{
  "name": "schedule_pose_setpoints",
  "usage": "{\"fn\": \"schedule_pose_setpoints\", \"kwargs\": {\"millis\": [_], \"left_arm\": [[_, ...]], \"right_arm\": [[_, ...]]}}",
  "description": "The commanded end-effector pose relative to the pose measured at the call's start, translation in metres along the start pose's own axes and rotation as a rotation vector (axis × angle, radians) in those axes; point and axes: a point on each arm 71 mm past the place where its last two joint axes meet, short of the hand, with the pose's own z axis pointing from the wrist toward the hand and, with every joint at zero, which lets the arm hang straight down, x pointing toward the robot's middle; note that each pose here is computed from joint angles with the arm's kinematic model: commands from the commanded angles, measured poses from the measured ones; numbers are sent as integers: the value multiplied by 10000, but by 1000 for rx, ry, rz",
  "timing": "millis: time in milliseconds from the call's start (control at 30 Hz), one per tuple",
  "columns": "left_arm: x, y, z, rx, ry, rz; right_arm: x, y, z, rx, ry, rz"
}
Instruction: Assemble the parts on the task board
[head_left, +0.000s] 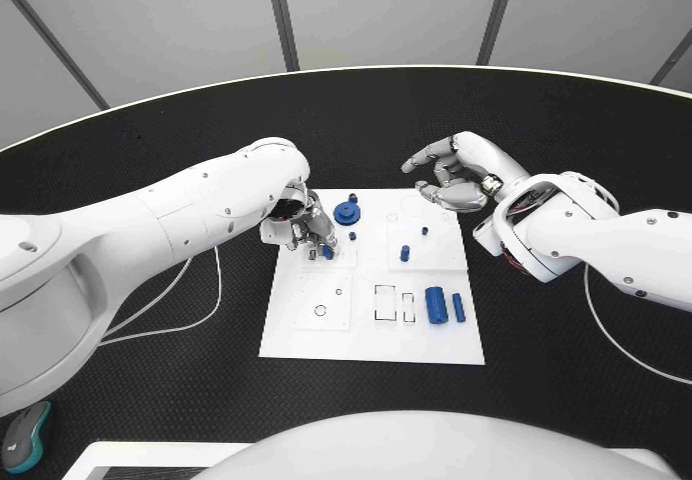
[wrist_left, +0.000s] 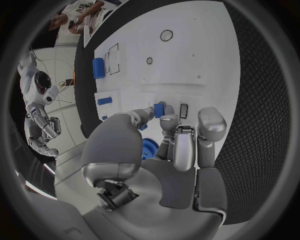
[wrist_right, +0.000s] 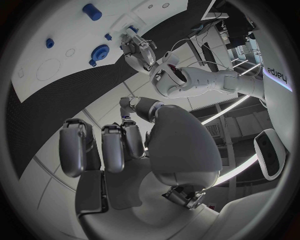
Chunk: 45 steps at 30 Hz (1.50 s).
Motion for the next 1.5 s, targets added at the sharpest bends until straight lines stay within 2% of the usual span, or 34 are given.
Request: {"fn": "schedule_pose_setpoints", "kwargs": {"millis": [33, 1067, 1267, 1500], "left_arm": [[-2, 34, 0, -44, 0, 0], [-14, 61, -4, -41, -19, -18], [-14, 97, -15, -36, -35, -33], [14, 149, -54, -1, -50, -90]], "right_arm": [[0, 0, 0, 0, 1, 0], [3, -6, 6, 2, 3, -1], [0, -14, 9, 3, 2, -2], [-12, -46, 16, 8, -1, -7]]}}
